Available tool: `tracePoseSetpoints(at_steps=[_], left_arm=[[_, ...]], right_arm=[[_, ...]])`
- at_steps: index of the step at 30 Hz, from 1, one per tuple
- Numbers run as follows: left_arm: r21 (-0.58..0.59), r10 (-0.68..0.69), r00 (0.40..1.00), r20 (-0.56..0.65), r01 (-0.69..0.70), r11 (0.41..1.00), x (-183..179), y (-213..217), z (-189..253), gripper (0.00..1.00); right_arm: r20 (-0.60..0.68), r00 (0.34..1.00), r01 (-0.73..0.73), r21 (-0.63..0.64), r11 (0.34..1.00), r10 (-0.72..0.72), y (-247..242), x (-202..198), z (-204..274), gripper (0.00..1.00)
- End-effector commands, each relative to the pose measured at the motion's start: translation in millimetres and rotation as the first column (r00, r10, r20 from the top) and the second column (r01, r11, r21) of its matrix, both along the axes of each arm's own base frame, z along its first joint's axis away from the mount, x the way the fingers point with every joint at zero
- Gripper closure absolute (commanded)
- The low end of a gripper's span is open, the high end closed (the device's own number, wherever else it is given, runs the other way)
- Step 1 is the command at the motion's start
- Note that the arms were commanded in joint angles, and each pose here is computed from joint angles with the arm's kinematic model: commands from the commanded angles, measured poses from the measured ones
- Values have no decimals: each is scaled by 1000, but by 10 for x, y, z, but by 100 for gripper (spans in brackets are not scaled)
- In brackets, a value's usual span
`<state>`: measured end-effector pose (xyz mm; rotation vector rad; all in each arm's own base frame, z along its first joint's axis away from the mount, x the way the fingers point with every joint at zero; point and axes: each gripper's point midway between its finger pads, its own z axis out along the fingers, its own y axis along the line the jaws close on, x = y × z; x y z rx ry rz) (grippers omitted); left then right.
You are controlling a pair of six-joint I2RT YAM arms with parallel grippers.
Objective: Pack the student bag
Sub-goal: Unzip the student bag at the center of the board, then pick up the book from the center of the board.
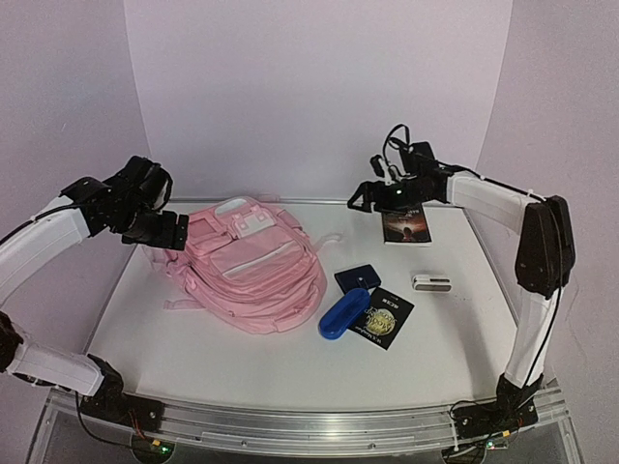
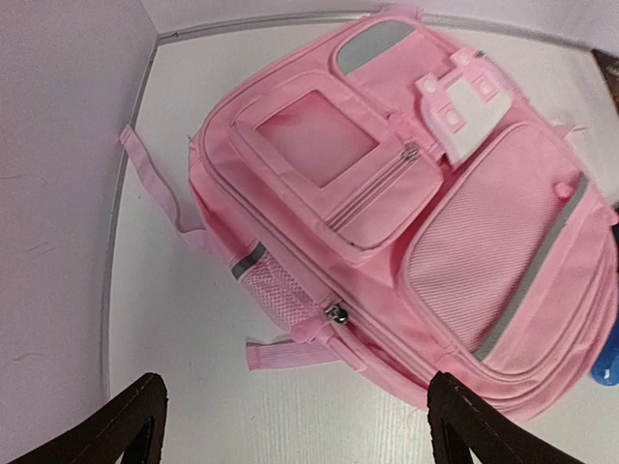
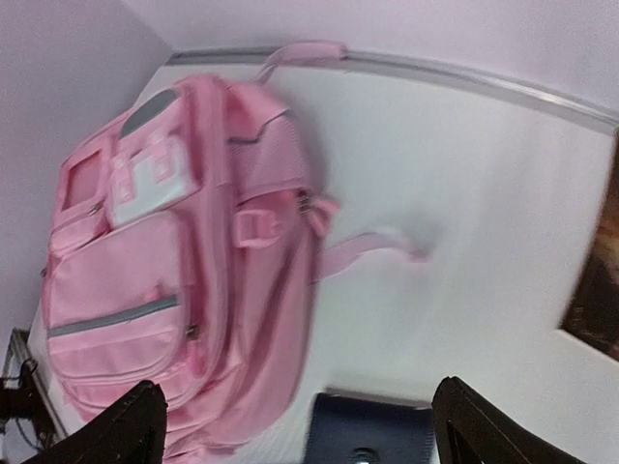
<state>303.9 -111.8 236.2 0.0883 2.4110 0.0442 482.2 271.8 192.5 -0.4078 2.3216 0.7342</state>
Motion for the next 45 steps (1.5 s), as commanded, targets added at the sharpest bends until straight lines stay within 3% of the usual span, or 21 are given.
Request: tracePoseSetpoints(at_steps=[1, 8, 22, 26, 29, 31, 32, 45], left_arm=[[-127, -33, 999, 42, 38, 991, -52, -151, 245, 6], [-158, -48, 998, 32, 52, 986, -102, -187, 203, 5], [-192, -21, 998, 61, 33, 981, -115, -170, 297, 2], [-196, -20, 998, 67, 33, 980, -111, -171, 316, 1], [-192, -19, 998, 63, 30, 981, -95, -175, 302, 1], [-191, -21, 998, 57, 31, 981, -84, -188, 283, 1], [-192, -22, 998, 55, 32, 981, -83, -194, 283, 1], [-267, -109, 986, 127, 140, 953, -17, -422, 496, 0]], right_arm=[[15, 967, 256, -111, 960, -256, -1103, 587, -261, 6], [-17, 889, 449, -167, 878, -458, -2119, 1038, -712, 14], [-88, 866, 440, -329, 835, -491, -2331, 1168, -1689, 23], [-144, 870, 411, -314, 856, -471, -2258, 1110, -1862, 43], [-173, 875, 394, -289, 873, -452, -2191, 1076, -1892, 70], [-179, 881, 385, -268, 883, -439, -2148, 1064, -1825, 94], [-181, 885, 380, -253, 890, -429, -2122, 1060, -1774, 100], [6, 971, 237, 49, 970, -237, -1668, 972, 5, 100]])
